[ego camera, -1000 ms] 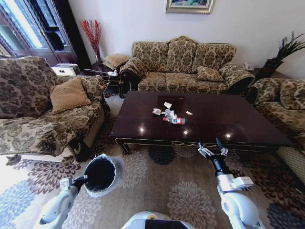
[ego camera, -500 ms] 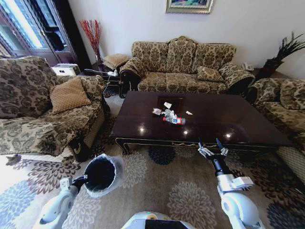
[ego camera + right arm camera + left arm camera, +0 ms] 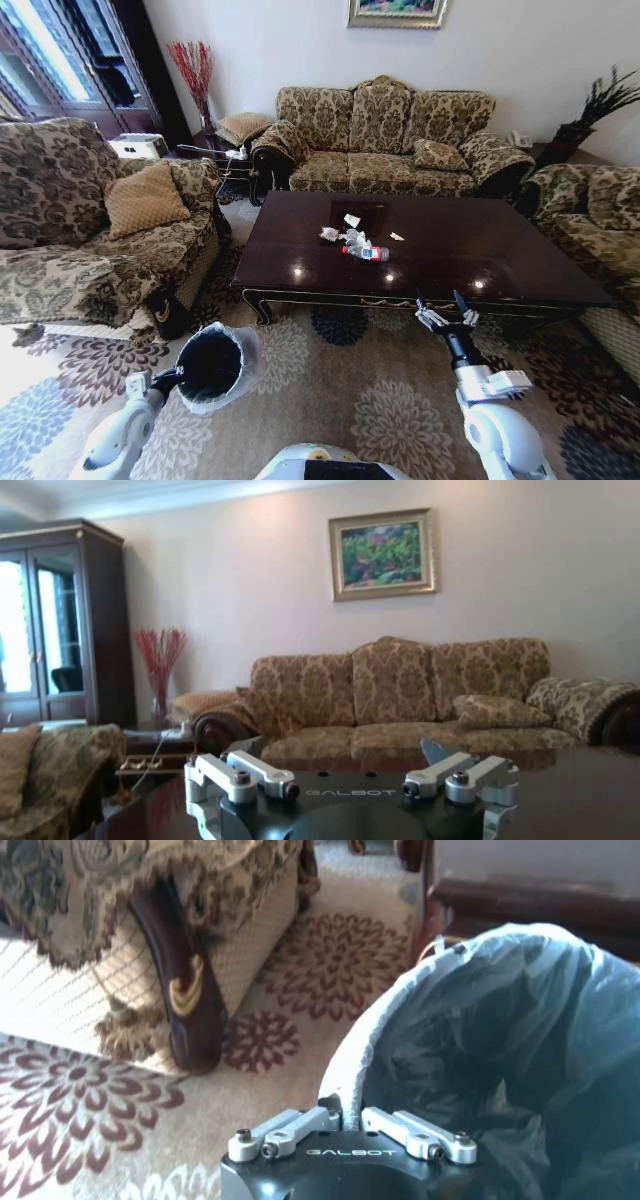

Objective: Move to the front of the table and place the trash on the table into the trash bin.

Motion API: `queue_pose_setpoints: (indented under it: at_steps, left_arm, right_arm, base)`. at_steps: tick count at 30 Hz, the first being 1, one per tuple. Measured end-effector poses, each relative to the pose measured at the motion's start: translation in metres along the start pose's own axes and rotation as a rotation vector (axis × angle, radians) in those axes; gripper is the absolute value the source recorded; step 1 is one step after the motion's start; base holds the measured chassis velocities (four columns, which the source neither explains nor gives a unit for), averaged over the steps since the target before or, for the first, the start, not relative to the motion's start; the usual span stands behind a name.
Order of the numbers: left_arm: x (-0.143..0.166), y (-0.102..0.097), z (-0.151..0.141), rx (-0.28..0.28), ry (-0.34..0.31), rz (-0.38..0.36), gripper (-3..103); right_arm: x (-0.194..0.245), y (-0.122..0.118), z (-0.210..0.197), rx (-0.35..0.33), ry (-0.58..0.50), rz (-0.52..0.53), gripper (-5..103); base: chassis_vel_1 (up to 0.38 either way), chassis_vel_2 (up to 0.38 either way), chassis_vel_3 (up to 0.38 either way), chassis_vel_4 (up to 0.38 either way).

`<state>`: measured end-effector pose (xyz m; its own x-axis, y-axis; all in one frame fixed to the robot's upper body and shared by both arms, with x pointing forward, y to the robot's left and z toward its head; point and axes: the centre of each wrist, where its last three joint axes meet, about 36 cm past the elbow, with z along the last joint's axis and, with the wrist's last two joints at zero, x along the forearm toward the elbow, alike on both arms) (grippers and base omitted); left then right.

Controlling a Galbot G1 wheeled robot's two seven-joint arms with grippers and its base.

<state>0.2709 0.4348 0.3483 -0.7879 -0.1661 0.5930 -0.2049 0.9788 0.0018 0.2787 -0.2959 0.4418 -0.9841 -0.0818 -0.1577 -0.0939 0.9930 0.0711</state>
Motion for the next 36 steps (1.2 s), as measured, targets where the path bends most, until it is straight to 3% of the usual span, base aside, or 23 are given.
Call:
queue_pose_setpoints:
  at_steps: [5,11,19,24,27,36]
  left_arm:
    - [0.025,-0.01,-0.029,-0.016,-0.087,0.039,0]
    - [0.041,-0.017,-0.045,-0.029,-0.135,0.054,0]
    - [0.092,-0.037,-0.086,-0.064,-0.265,0.103,0]
    - [0.123,-0.051,-0.107,-0.094,-0.335,0.132,0]
    - [0.156,-0.066,-0.125,-0.127,-0.402,0.165,0]
    - [0.176,-0.076,-0.134,-0.15,-0.441,0.185,0]
  right_arm:
    - [0.016,0.018,-0.042,0.121,0.083,-0.042,100]
    - [0.009,0.027,-0.045,0.088,0.099,-0.039,100]
    - [0.008,0.026,-0.036,0.058,0.072,-0.021,100]
    - [0.002,0.016,-0.034,0.08,0.05,0.005,100]
    - [-0.001,0.002,-0.027,0.133,0.014,0.027,100]
    - [0.021,-0.005,-0.02,0.204,0.04,0.031,100]
  base:
    - [0.0,0.0,0.0,0.0]
    - [0.0,0.0,0.0,0.0]
    - [0.0,0.0,0.0,0.0]
    - [0.0,0.0,0.0,0.0]
    - [0.0,0.0,0.0,0.0]
    - [0.0,0.0,0.0,0.0]
